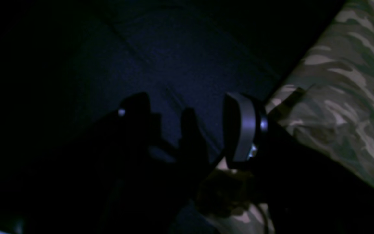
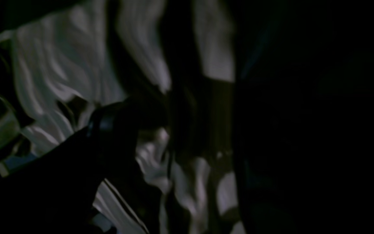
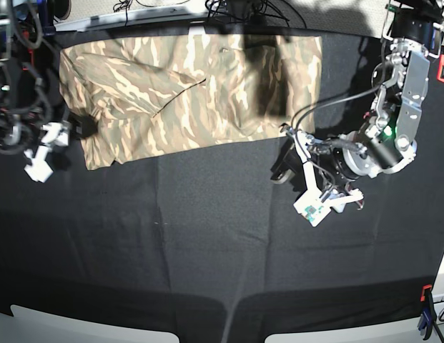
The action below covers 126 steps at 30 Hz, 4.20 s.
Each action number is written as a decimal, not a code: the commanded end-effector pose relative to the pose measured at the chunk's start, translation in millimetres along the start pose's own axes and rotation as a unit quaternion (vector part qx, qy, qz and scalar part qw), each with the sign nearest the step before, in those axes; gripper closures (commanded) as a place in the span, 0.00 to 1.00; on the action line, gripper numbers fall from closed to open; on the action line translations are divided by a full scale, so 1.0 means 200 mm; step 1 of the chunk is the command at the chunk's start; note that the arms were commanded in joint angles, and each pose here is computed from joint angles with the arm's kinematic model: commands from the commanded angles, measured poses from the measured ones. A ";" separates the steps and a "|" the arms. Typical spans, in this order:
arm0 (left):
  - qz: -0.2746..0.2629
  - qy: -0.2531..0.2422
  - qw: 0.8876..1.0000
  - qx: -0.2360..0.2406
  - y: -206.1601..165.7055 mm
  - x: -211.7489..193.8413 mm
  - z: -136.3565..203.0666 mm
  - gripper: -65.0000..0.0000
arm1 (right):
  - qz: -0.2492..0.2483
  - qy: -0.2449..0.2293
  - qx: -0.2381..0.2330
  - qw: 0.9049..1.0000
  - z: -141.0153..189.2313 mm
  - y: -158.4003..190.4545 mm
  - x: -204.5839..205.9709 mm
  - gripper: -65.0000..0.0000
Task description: Layout the t-shirt on the table in an organized manner, then fold the t-shirt properly
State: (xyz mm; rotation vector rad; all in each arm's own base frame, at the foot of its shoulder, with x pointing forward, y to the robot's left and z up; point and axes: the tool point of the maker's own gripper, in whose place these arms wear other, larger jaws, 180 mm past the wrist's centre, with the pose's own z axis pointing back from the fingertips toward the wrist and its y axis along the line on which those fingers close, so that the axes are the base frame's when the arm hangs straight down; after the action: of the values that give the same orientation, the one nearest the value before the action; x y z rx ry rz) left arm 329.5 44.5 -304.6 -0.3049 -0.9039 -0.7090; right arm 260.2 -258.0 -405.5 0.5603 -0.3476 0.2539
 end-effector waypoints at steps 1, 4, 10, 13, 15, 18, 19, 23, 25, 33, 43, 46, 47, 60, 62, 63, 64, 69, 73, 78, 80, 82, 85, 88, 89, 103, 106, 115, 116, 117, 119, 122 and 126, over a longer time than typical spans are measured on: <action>-0.007 -0.024 1.000 0.005 0.02 0.08 0.02 0.49 | 0.007 0.017 0.001 1.000 0.00 0.01 -0.03 0.27; -0.007 -0.023 1.000 0.005 0.02 0.07 0.02 0.49 | 0.005 0.022 0.000 1.000 0.00 0.00 -0.05 0.27; -0.007 -0.022 1.000 0.005 0.02 0.07 0.02 0.49 | -0.006 0.046 -0.003 0.999 -0.01 -0.01 -0.17 0.27; -0.007 -0.022 1.000 0.005 0.02 0.07 0.02 0.49 | -0.015 0.069 -0.012 0.997 0.02 -0.04 -0.28 0.27; -0.007 -0.023 1.000 0.005 0.02 0.07 0.02 0.49 | -0.020 0.077 -0.012 0.997 0.03 -0.04 -0.32 0.27; -0.007 -0.022 1.000 0.005 0.02 0.07 0.02 0.49 | -0.027 0.074 0.001 0.997 0.00 -0.01 -0.34 0.27; -0.007 -0.022 1.000 0.005 0.02 0.07 0.02 0.49 | -0.028 0.072 0.004 0.997 -0.01 0.00 -0.33 0.27; -0.007 -0.023 1.000 0.005 0.02 0.07 0.02 0.49 | -0.027 0.065 0.018 0.997 -0.06 0.05 -0.32 0.27; -0.007 -0.023 1.000 0.005 0.02 0.07 0.02 0.49 | -0.028 0.055 0.030 0.998 -0.07 0.08 -0.30 0.27; -0.007 -0.023 1.000 0.005 0.02 0.07 0.02 0.49 | -0.036 0.019 0.068 0.997 -0.09 0.17 -0.22 0.27; -0.007 -0.023 1.000 0.005 0.02 0.07 0.02 0.49 | -0.052 -0.017 0.108 0.993 -0.11 0.25 -0.15 0.28; -0.006 -0.021 1.000 0.004 0.02 0.07 0.02 0.49 | -0.052 -0.016 0.109 0.993 -0.13 0.26 -0.15 0.39; -0.006 -0.021 1.000 0.004 0.02 0.07 0.02 0.49 | -0.052 -0.015 0.109 0.993 -0.13 0.26 -0.15 0.49; -0.006 -0.021 1.000 0.005 0.02 0.07 0.02 0.49 | 0.036 -0.048 0.046 0.997 -0.05 0.17 0.24 1.00; -0.006 -0.021 1.000 0.004 0.02 0.07 0.02 0.49 | 0.057 -0.065 0.034 0.996 -0.01 0.16 0.37 1.00; -0.006 -0.021 1.000 0.005 0.02 0.07 0.02 0.49 | 0.067 -0.073 0.026 0.995 0.02 0.16 0.43 1.00; -0.006 -0.021 1.000 0.004 0.02 0.07 0.02 0.49 | 0.077 -0.078 0.017 0.994 0.04 0.15 0.48 1.00; -0.006 -0.020 1.000 0.004 0.02 0.07 0.02 0.49 | 0.104 -0.106 -0.030 0.988 0.16 0.11 0.72 1.00; -0.006 -0.012 1.000 0.004 0.02 0.05 0.02 0.49 | 0.114 -0.123 -0.069 0.983 0.25 0.09 0.87 1.00; -0.006 0.001 1.000 0.004 0.02 0.03 0.02 0.49 | 0.130 -0.131 -0.134 0.974 0.38 0.03 1.02 1.00; -0.002 0.002 1.000 0.000 0.01 0.02 0.02 0.49 | 0.128 -0.140 -0.148 0.971 0.42 0.02 1.07 1.00; 0.012 -0.005 1.000 -0.018 -0.03 0.03 0.02 0.49 | 0.122 -0.151 -0.147 0.970 0.44 0.03 1.11 1.00; 0.026 -0.010 0.999 -0.035 -0.08 0.03 0.01 0.49 | 0.116 -0.162 -0.138 0.970 0.43 0.07 1.15 1.00; 0.038 -0.020 0.998 -0.044 -0.13 0.03 0.00 0.49 | 0.108 -0.167 -0.117 0.973 0.35 0.13 1.18 1.00; 0.043 -0.026 0.998 -0.047 -0.15 0.03 -0.01 0.49 | 0.109 -0.168 -0.107 0.974 0.32 0.16 1.19 1.00; 0.064 -0.030 0.995 -0.064 -0.23 0.04 -0.04 0.49 | 0.104 -0.175 0.011 0.979 -0.08 0.58 1.25 1.00; 0.064 -0.030 0.995 -0.064 -0.23 0.04 -0.04 0.49 | 0.097 -0.173 0.024 0.980 -0.13 0.63 1.25 1.00; 0.064 -0.030 0.995 -0.064 -0.23 0.04 -0.04 0.49 | 0.060 -0.130 0.064 0.988 -0.37 0.70 1.00 1.00; 0.064 -0.031 0.995 -0.064 -0.23 0.04 -0.04 0.49 | 0.059 -0.129 0.069 0.987 -0.38 0.72 1.00 1.00; 0.064 -0.031 0.995 -0.064 -0.23 0.04 -0.04 0.49 | 0.059 -0.129 0.074 0.987 -0.40 0.74 0.99 1.00; 0.064 -0.032 0.995 -0.064 -0.23 0.04 -0.04 0.49 | 0.059 -0.130 0.086 0.986 -0.42 0.79 1.00 1.00; 0.064 -0.032 0.995 -0.064 -0.23 0.05 -0.04 0.49 | 0.060 -0.133 0.105 0.984 -0.46 0.88 1.02 1.00; 0.064 -0.032 0.995 -0.064 -0.23 0.05 -0.04 0.49 | 0.061 -0.136 0.132 0.980 -0.51 1.00 1.03 1.00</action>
State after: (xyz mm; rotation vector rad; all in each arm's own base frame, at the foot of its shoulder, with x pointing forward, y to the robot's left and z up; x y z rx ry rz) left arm 298.9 4.9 -318.6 -0.4854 -0.8384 -0.6368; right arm 395.5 -13.4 -336.6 0.8056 -0.5520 0.3376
